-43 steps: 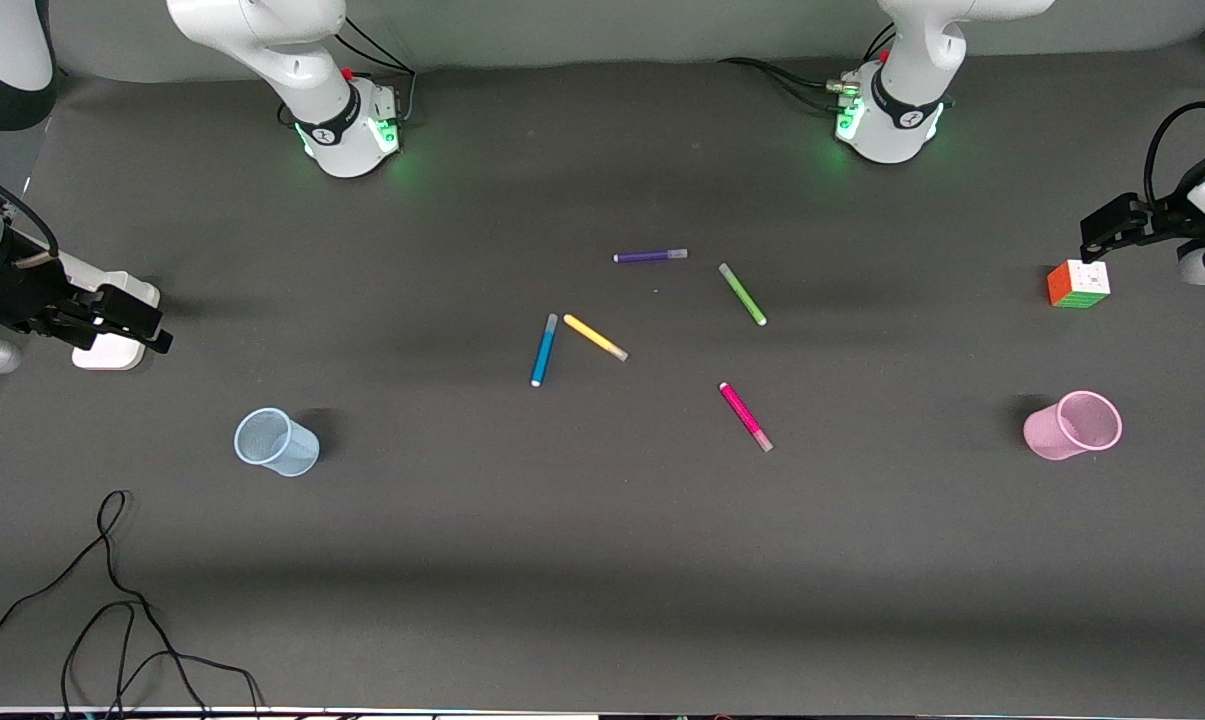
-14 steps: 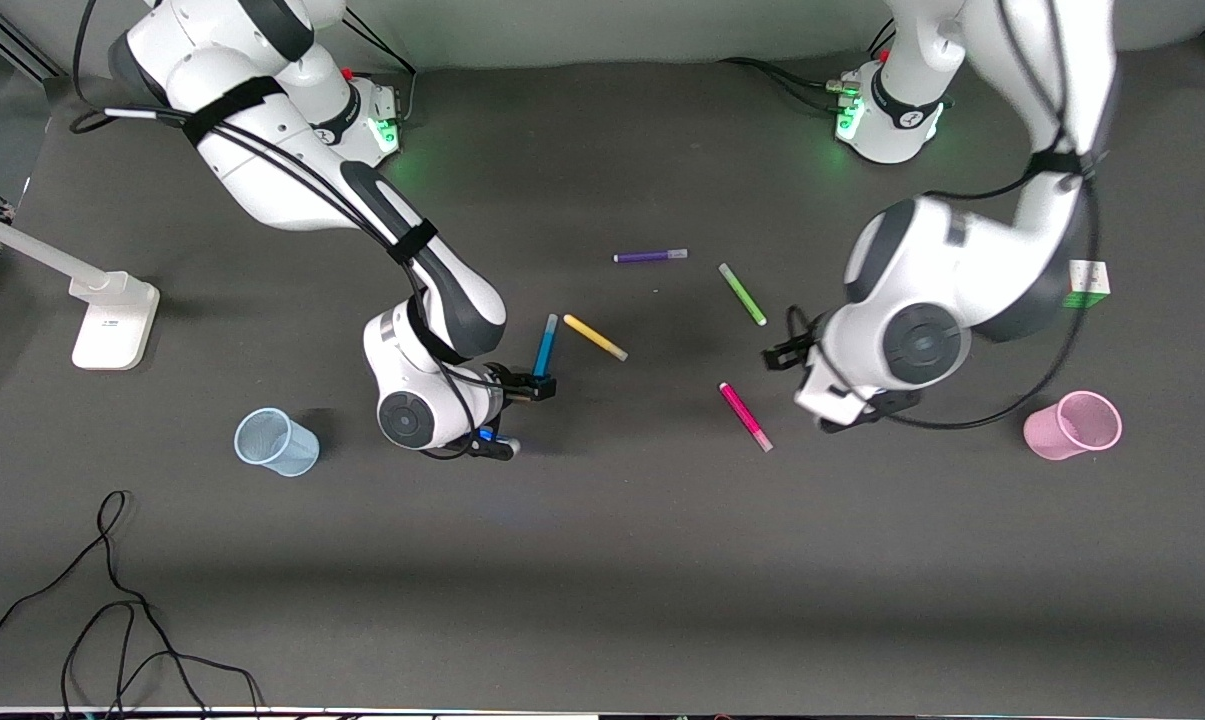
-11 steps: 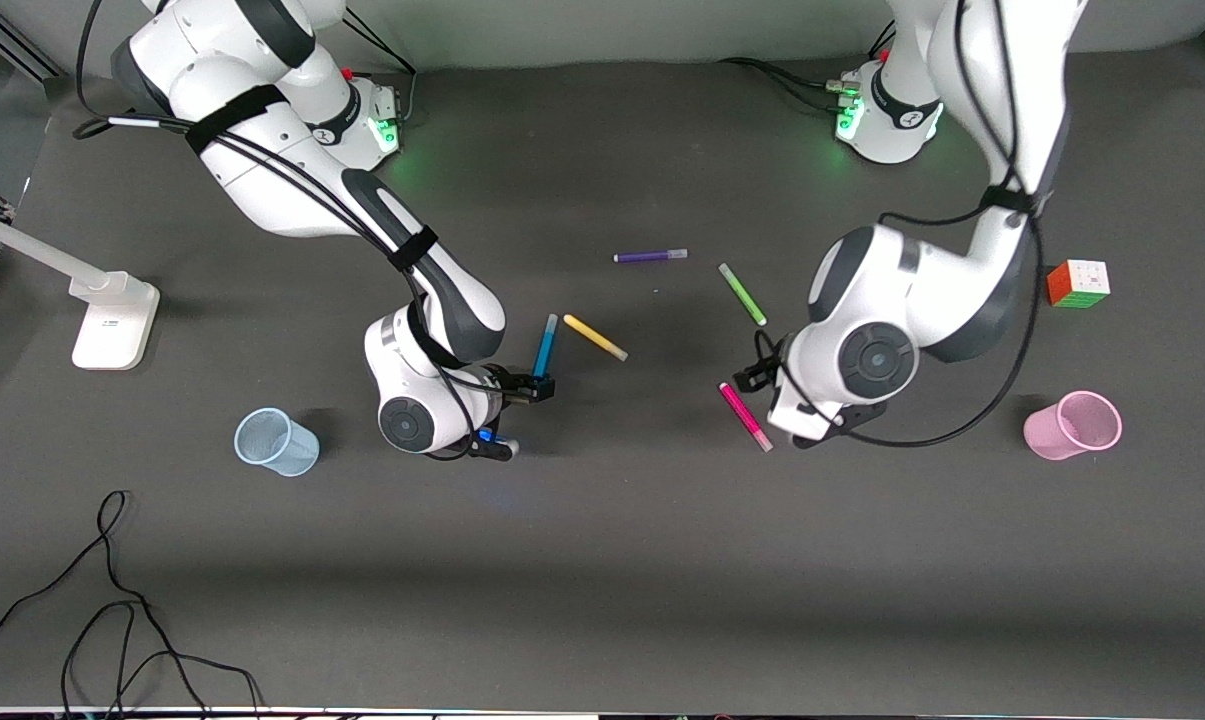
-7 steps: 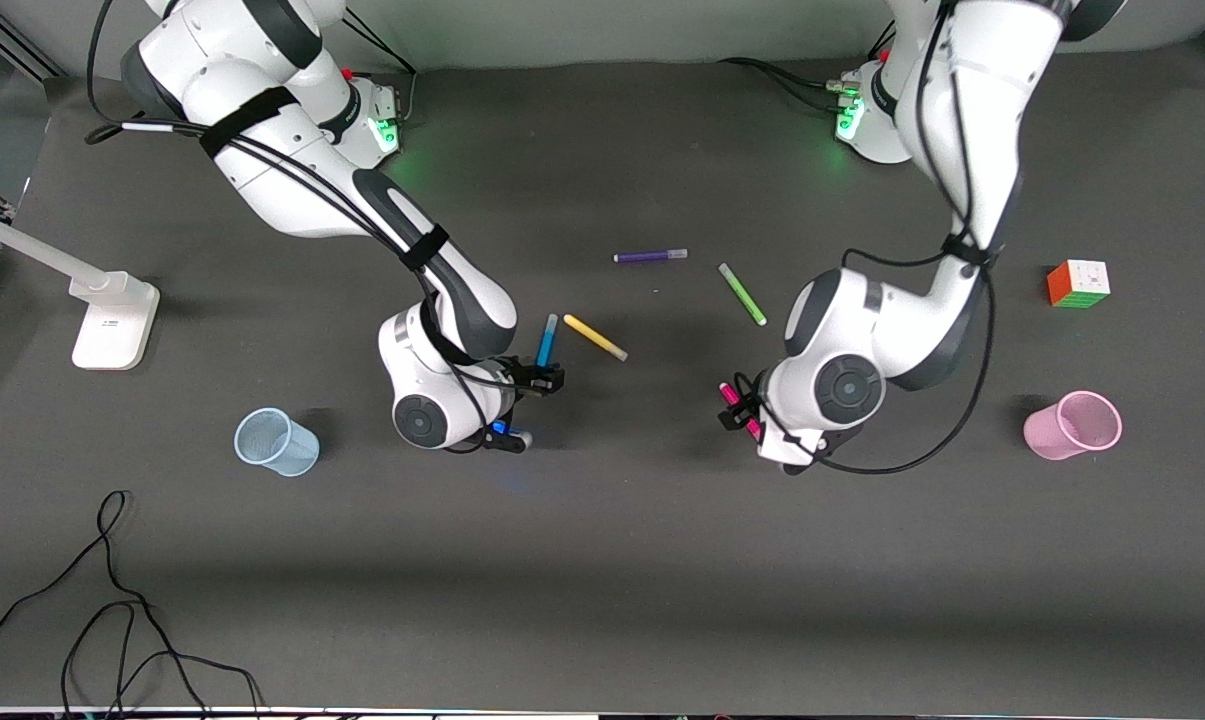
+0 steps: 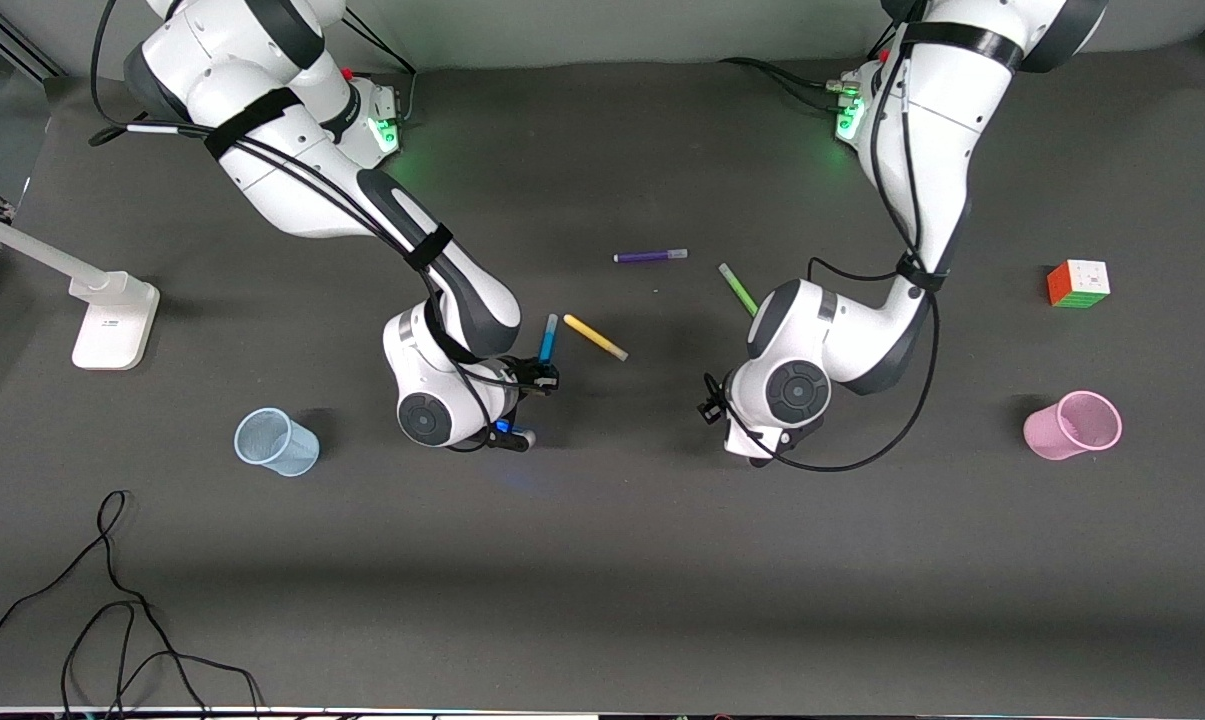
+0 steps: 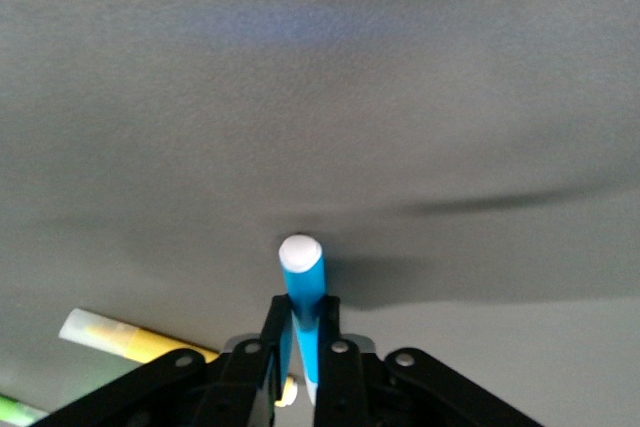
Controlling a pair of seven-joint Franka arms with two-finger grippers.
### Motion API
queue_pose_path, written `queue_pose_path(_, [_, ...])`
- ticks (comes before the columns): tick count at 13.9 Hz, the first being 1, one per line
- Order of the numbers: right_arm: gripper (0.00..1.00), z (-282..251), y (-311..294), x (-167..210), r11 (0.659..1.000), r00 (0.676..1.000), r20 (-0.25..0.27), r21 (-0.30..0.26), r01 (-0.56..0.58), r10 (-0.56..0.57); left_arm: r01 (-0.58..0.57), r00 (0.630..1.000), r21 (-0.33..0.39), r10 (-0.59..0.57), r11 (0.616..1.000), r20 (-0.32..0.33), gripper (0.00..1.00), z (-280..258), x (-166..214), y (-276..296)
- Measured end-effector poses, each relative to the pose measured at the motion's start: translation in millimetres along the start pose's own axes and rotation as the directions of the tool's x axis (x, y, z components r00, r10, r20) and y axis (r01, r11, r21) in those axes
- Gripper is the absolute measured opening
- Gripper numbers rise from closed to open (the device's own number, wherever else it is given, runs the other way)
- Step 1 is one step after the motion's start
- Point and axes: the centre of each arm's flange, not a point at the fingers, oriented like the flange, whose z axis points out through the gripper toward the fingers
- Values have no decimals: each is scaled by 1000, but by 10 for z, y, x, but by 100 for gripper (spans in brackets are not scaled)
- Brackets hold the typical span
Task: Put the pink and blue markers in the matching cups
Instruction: 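Close the right gripper on the blue marker while the left gripper grasps pink, then carry the pink marker to the pink cup while the right gripper carries blue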
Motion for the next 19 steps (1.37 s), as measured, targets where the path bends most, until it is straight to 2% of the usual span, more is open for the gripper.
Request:
queue_pose_path(5, [11, -77, 24, 35, 1000, 1000, -10, 10, -6, 6, 10, 1000, -20, -11, 1000, -15, 64, 191, 17, -67])
queue_pose_path(7, [1, -198, 31, 38, 1000, 1000, -16, 16, -6, 7, 10, 1000, -27, -11, 1000, -19, 49, 179, 20, -60])
queue_pose_path(10, [1, -475, 106, -8, 1000, 1000, -18, 8, -13, 13, 12, 1000, -27, -12, 1000, -19, 42, 174, 28, -65])
queue_pose_path(11, [7, -558, 129, -18, 1000, 1000, -22, 8, -15, 15, 12, 1000, -27, -13, 1000, -18, 37, 166, 30, -68])
queue_pose_path(12, [17, -599, 130, -21, 1000, 999, -31, 12, -15, 16, 13, 1000, -28, -14, 1000, -19, 25, 151, 34, -71])
queue_pose_path(13, [26, -595, 122, -17, 1000, 999, -38, 15, -14, 15, 14, 1000, -30, -14, 999, -19, 19, 100, 33, -75])
queue_pose_path(17, [66, -252, 70, 52, 1000, 998, -64, 22, -14, 15, 26, 1000, -16, -26, 1000, -9, 19, -80, 118, -156])
queue_pose_path(18, [73, -103, 62, 81, 1000, 998, -67, 20, -15, 16, 22, 1000, -3, -22, 1000, 2, 19, -228, 151, -212])
queue_pose_path(19, [86, 17, 55, 102, 1000, 998, -66, 17, -16, 17, 10, 1000, 9, -10, 1000, 15, 19, -431, 200, -296])
